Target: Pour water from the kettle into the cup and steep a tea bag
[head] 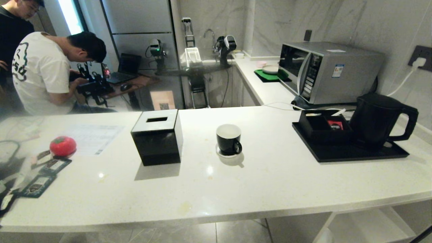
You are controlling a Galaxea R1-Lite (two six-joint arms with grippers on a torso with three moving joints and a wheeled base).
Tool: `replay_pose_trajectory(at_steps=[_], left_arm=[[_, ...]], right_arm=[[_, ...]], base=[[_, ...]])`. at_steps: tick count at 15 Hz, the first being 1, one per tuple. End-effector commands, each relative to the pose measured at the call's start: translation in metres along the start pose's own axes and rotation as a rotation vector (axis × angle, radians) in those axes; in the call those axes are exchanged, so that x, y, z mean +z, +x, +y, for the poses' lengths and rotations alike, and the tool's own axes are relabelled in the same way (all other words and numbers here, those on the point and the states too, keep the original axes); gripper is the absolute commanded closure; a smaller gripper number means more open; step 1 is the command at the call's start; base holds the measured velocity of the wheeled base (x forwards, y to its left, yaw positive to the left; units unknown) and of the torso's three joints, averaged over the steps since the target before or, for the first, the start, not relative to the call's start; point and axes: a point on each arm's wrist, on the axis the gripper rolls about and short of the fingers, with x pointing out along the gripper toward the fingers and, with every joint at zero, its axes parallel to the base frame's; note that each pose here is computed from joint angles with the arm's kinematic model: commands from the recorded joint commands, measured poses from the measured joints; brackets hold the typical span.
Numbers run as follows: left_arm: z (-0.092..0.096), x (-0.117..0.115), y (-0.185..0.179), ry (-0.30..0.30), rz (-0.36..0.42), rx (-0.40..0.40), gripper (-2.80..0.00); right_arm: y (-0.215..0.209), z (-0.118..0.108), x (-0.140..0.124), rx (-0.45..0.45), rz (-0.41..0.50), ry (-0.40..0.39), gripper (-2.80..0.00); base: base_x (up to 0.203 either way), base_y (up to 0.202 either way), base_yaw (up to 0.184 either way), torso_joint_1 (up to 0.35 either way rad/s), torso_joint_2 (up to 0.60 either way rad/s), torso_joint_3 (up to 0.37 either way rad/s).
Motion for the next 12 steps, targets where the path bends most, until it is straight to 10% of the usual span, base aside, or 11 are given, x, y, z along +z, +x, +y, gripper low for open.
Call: replay_pose_trajectory(at_steps=[1,12], left_arm=[[0.0000,0.0000,0.0001,-0.001,0.001,0.001,0.00],[0.0000,0.0000,0.0001,-0.002,0.001,0.001,0.00]], right_arm=[[0.0000,0.0000,0.0000,0.001,0.000,-0.001,0.00],[0.0000,0.0000,0.0000,-0.001,0.000,0.004,0.00]], base=[[0.000,0.000,0.000,0.000,0.00,0.000],[0.000,0.000,0.000,0.000,0.00,0.000]])
